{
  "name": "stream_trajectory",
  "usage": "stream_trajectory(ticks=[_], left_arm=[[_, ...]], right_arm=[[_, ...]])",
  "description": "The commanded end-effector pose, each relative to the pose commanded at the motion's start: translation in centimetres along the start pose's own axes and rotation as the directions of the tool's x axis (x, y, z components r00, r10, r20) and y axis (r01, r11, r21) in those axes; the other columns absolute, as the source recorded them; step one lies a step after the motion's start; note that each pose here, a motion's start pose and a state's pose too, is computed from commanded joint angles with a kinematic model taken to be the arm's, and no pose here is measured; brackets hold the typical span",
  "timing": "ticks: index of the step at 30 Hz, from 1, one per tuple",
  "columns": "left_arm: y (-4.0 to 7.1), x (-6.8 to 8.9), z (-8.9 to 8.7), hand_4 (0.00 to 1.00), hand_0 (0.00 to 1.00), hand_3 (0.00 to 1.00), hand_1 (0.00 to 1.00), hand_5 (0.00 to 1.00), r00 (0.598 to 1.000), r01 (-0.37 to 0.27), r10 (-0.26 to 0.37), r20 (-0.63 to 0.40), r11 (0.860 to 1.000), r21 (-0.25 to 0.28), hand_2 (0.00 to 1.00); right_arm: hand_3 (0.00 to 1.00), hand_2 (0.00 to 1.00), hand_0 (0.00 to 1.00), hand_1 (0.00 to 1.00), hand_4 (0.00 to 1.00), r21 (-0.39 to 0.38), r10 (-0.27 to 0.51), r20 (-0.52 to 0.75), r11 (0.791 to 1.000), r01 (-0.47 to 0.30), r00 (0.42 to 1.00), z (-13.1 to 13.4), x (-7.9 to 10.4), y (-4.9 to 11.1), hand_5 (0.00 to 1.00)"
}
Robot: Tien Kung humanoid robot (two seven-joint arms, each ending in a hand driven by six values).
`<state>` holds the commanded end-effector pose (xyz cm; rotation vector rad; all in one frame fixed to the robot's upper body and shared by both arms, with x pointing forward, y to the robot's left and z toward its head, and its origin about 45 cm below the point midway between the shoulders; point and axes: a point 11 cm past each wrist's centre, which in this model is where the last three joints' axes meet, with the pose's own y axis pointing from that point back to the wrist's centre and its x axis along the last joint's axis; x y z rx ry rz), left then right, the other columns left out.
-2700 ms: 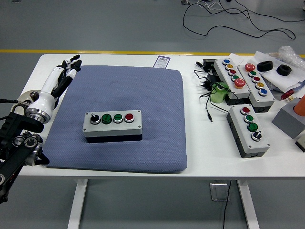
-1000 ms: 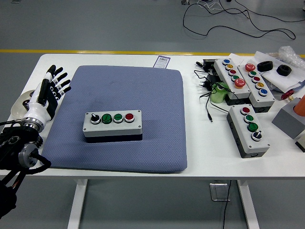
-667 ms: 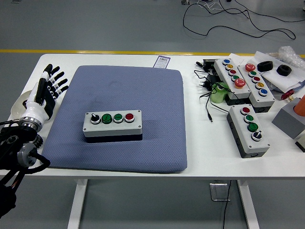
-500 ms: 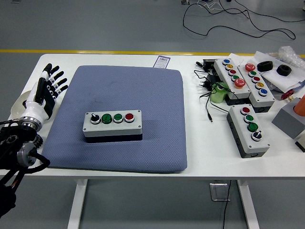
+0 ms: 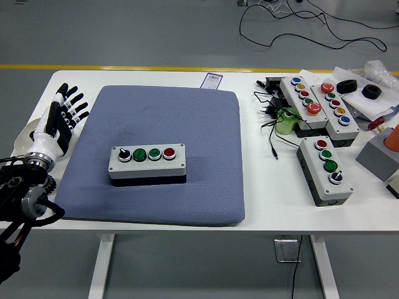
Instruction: Pick up the button,place it on the desk,press the button,press the button
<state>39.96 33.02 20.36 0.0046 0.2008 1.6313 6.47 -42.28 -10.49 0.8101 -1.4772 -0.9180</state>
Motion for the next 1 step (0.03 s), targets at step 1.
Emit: stream_trajectory(ticks=[1], left_arm=[[0.0, 0.01, 0.01, 0.656, 0.857, 0.943, 0.905, 0.998, 1.0, 0.0, 0.0, 0.001, 1.0, 0.0, 0.941]], right_arm=[[0.605, 0.701, 0.658, 0.65, 0.455, 0.0, 0.0, 0.0, 1.0, 0.0, 1.0, 0.0, 0.0, 0.0, 0.328]])
